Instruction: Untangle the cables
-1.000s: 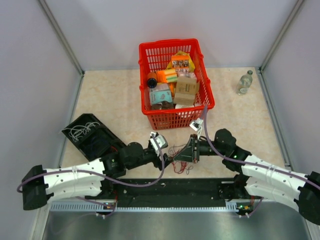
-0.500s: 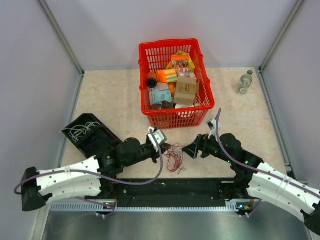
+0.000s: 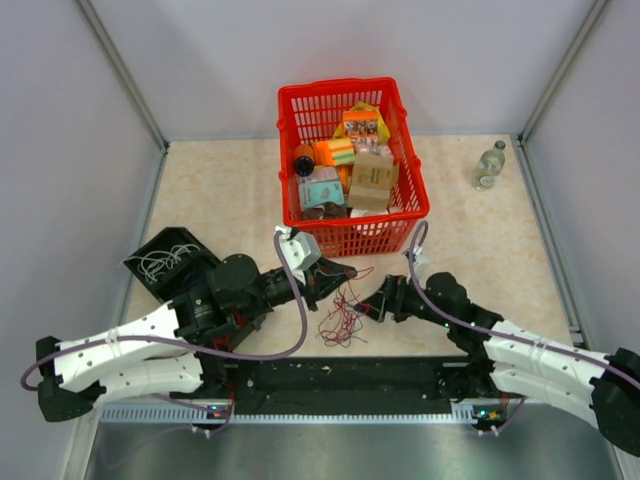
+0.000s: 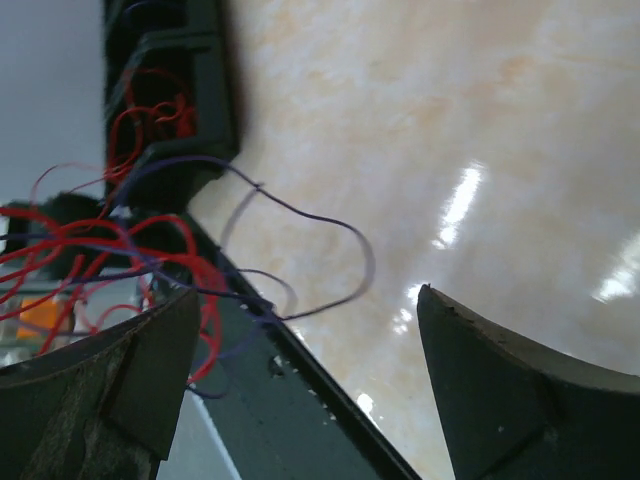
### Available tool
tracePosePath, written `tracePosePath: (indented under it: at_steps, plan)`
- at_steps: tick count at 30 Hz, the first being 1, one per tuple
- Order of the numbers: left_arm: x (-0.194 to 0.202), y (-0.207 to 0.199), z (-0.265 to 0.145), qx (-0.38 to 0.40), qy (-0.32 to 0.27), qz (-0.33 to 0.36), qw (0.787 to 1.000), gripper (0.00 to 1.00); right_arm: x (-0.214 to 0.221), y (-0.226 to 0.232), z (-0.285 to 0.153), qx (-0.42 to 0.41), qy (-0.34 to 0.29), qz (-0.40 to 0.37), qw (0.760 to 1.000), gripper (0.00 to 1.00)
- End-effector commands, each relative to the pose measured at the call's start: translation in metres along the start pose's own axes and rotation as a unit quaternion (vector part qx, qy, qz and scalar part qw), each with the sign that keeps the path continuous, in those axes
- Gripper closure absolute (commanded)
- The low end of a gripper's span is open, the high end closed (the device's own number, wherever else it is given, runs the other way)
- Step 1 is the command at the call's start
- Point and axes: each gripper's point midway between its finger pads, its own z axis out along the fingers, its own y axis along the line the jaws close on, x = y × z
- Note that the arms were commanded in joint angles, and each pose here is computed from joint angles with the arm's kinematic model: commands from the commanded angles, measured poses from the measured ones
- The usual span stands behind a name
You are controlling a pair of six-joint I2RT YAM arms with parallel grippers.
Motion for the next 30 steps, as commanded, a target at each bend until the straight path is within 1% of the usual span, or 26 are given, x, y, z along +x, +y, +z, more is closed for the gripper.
tracePosePath:
  at_steps: [1,3,4,5,6,7,8,9,10,11,13,14,15,17,18,19,22,24,26,29,30]
  plan:
    - [-0.034,-0.014,0.006,0.033,-0.037,-0.004,0.999,1.00,-0.014,0.085,-0.017,-0.226,-0.027,-0.118,0.966,0.13]
    - [-0.037,-0.015,0.008,0.036,-0.038,-0.002,0.999,1.00,-0.011,0.085,-0.021,-0.235,-0.029,-0.136,0.962,0.15]
    - [-0.039,-0.015,0.008,0.037,-0.039,0.001,0.999,1.00,-0.012,0.082,-0.022,-0.230,-0.034,-0.141,0.962,0.16]
    - [-0.041,-0.015,0.008,0.035,-0.040,0.002,0.999,1.00,-0.013,0.075,-0.021,-0.209,-0.041,-0.144,0.966,0.18]
    - [-0.043,-0.014,0.007,0.033,-0.042,0.003,0.999,1.00,-0.017,0.060,-0.019,-0.163,-0.048,-0.138,0.976,0.19]
    - [-0.044,-0.013,0.008,0.031,-0.042,0.003,0.999,1.00,-0.025,0.037,-0.017,-0.098,-0.066,-0.126,0.985,0.21]
    - [-0.047,-0.014,0.007,0.032,-0.044,0.003,0.999,1.00,-0.032,0.002,-0.023,0.005,-0.079,-0.107,0.991,0.24]
    - [-0.048,-0.014,0.007,0.030,-0.044,0.002,0.999,1.00,-0.046,-0.023,-0.033,0.087,-0.108,-0.094,0.986,0.24]
    - [-0.050,-0.014,0.006,0.030,-0.045,0.001,0.999,1.00,-0.054,-0.028,-0.042,0.109,-0.125,-0.102,0.981,0.24]
    - [-0.050,-0.014,0.007,0.031,-0.042,0.001,0.999,1.00,-0.057,-0.019,-0.047,0.090,-0.130,-0.125,0.979,0.23]
    - [-0.052,-0.016,0.008,0.036,-0.041,0.000,0.998,1.00,-0.054,0.009,-0.051,0.017,-0.121,-0.158,0.980,0.20]
    - [-0.053,-0.017,0.009,0.039,-0.041,0.003,0.998,1.00,-0.050,0.020,-0.052,-0.013,-0.112,-0.168,0.979,0.19]
    - [-0.054,-0.017,0.010,0.039,-0.040,0.003,0.998,1.00,-0.042,0.039,-0.054,-0.068,-0.095,-0.184,0.976,0.18]
    - [-0.055,-0.016,0.012,0.038,-0.037,0.008,0.999,1.00,-0.029,0.061,-0.059,-0.139,-0.073,-0.200,0.967,0.17]
    - [-0.056,-0.016,0.012,0.038,-0.038,0.010,0.999,1.00,-0.026,0.063,-0.060,-0.147,-0.066,-0.194,0.968,0.17]
    - [-0.058,-0.016,0.012,0.038,-0.039,0.011,0.998,1.00,-0.029,0.068,-0.062,-0.159,-0.077,-0.197,0.964,0.16]
    - [-0.062,-0.017,0.011,0.038,-0.044,0.012,0.998,1.00,-0.035,0.066,-0.067,-0.152,-0.101,-0.196,0.964,0.15]
    - [-0.065,-0.019,0.010,0.042,-0.045,0.008,0.998,1.00,-0.035,0.077,-0.075,-0.188,-0.115,-0.206,0.953,0.11]
    - [-0.070,-0.022,0.009,0.050,-0.051,0.005,0.997,1.00,-0.026,0.092,-0.076,-0.237,-0.100,-0.215,0.942,0.10]
    - [-0.075,-0.024,0.008,0.054,-0.054,0.002,0.997,1.00,-0.018,0.102,-0.067,-0.261,-0.063,-0.212,0.940,0.13]
    - [-0.076,-0.024,0.007,0.054,-0.055,0.001,0.997,1.00,-0.019,0.103,-0.064,-0.262,-0.061,-0.209,0.940,0.13]
